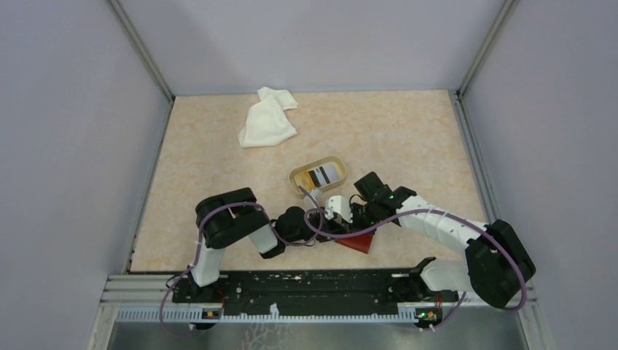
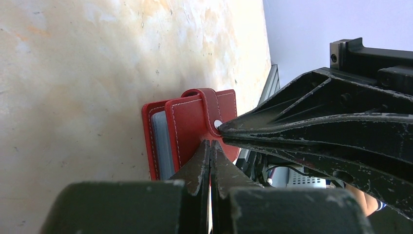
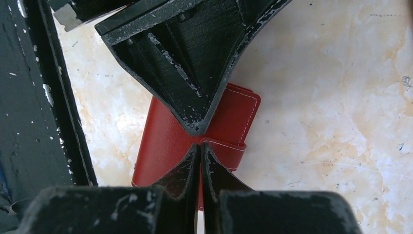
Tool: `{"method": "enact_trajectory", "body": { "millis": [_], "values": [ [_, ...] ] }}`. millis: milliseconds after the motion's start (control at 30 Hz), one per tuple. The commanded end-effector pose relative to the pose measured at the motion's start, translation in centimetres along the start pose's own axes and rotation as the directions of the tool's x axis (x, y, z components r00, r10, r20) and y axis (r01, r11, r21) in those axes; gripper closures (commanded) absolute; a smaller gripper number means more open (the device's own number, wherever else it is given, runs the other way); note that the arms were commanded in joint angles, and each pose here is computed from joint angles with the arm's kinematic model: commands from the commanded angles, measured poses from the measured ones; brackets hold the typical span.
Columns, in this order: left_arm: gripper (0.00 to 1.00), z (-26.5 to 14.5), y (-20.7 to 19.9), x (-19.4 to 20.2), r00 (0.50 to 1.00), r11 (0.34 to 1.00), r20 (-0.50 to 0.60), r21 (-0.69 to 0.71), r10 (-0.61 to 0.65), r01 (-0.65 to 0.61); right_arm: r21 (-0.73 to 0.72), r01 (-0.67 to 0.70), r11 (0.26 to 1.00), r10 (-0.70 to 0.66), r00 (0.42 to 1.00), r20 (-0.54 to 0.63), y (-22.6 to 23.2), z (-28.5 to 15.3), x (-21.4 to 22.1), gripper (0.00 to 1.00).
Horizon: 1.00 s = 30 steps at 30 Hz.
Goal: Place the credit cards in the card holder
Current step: Close the card holder at the center of the board.
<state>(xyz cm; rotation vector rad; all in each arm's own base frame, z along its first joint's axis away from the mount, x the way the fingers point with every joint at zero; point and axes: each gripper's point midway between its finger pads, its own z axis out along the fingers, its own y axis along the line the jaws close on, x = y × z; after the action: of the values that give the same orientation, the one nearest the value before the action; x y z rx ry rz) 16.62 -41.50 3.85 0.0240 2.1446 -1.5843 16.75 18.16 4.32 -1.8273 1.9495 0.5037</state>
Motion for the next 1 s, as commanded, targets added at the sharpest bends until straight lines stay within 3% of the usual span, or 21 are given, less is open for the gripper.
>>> {"method": "enact_trajectory", "body": {
  "millis": [0, 633, 967],
  "values": [
    [1.0, -0.6, 2.2, 0.4, 1.0, 0.998, 0.001, -0.065, 0.021, -0.021, -0.057, 0.003, 0.998, -0.002, 1.0, 0.03, 0.8, -0.3, -0.9, 1.0],
    [1.0, -0.4, 1.7, 0.5, 1.0, 0.999, -0.007, -0.039, 0.029, -0.03, -0.086, 0.045, 0.995, -0.049, 0.998, -0.042, 2.1, -0.5, 1.8, 1.0],
    [1.0, -0.4, 1.2, 0.4, 0.999, 0.999, -0.004, -0.021, 0.035, -0.035, -0.114, -0.038, 0.993, 0.033, 0.998, -0.049, 1.9, -0.5, 3.1, 1.0]
  ]
}}
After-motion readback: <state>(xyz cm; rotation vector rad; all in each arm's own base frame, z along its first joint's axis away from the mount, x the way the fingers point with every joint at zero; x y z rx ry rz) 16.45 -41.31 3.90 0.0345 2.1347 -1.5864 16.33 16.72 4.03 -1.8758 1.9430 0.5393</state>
